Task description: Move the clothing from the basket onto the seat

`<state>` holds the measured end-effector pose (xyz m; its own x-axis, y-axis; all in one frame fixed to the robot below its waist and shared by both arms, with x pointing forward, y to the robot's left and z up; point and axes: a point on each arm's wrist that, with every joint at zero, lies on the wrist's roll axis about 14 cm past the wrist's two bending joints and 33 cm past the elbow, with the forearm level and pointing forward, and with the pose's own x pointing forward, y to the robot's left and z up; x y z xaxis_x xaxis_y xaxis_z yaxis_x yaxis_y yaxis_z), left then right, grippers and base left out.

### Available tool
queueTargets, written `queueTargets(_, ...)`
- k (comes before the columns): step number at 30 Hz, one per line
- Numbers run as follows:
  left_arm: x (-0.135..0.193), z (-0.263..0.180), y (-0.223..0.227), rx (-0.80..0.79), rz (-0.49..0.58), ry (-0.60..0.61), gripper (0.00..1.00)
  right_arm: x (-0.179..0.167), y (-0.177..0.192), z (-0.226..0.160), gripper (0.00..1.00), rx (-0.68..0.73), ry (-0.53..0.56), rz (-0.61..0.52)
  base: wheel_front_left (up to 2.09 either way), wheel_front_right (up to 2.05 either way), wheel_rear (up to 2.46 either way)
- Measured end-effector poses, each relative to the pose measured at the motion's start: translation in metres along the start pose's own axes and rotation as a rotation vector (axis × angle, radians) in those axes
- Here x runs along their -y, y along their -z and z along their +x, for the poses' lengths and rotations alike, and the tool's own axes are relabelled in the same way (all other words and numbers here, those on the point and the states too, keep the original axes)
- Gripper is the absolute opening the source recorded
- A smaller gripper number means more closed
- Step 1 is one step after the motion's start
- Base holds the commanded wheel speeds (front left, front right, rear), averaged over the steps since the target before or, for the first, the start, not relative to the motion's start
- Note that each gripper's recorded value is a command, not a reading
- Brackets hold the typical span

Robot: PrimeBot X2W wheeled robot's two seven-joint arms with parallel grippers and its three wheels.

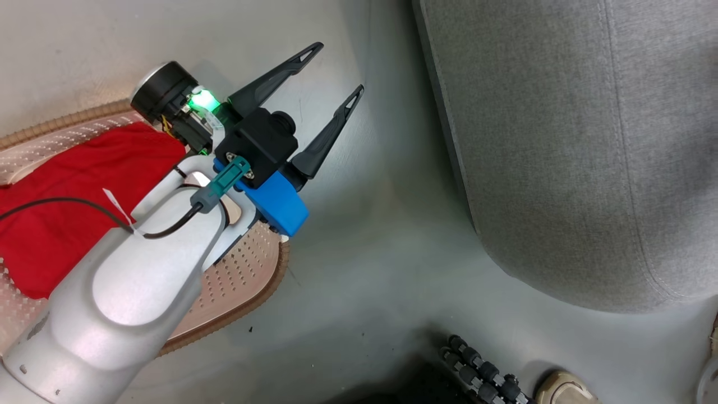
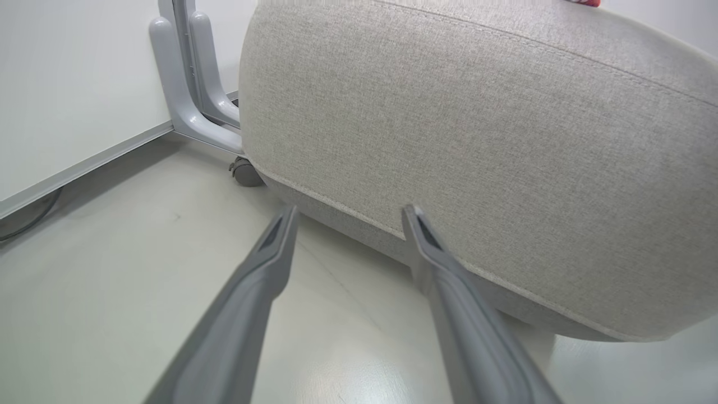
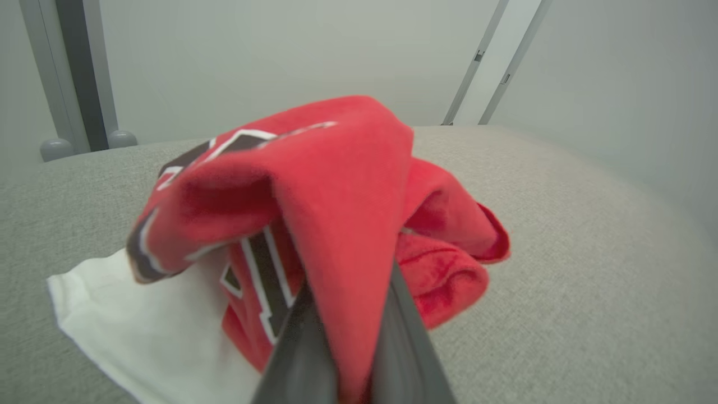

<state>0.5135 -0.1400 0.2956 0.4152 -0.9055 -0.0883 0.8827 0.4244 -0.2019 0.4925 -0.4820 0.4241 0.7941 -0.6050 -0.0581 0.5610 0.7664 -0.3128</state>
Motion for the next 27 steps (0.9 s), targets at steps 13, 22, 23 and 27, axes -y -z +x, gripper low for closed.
queueTargets(13,0.021,-0.004,-0.056,0.073,0.037,-0.005,1.00,0.013,-0.027,-0.046,1.00,0.046,-0.043,-0.004,0.00,0.00,0.00)
queueTargets(22,0.028,-0.026,-0.105,0.108,0.053,-0.101,1.00,0.001,-0.074,-0.077,1.00,0.154,-0.146,0.042,0.00,0.00,0.00)
queueTargets(23,0.028,-0.030,-0.111,0.111,0.055,-0.117,1.00,-0.004,-0.079,-0.080,1.00,0.167,-0.166,0.050,0.00,0.00,0.00)
queueTargets(27,0.021,-0.050,-0.145,0.167,0.068,-0.213,1.00,-0.025,-0.100,-0.096,1.00,0.219,-0.252,0.078,0.00,0.00,0.00)
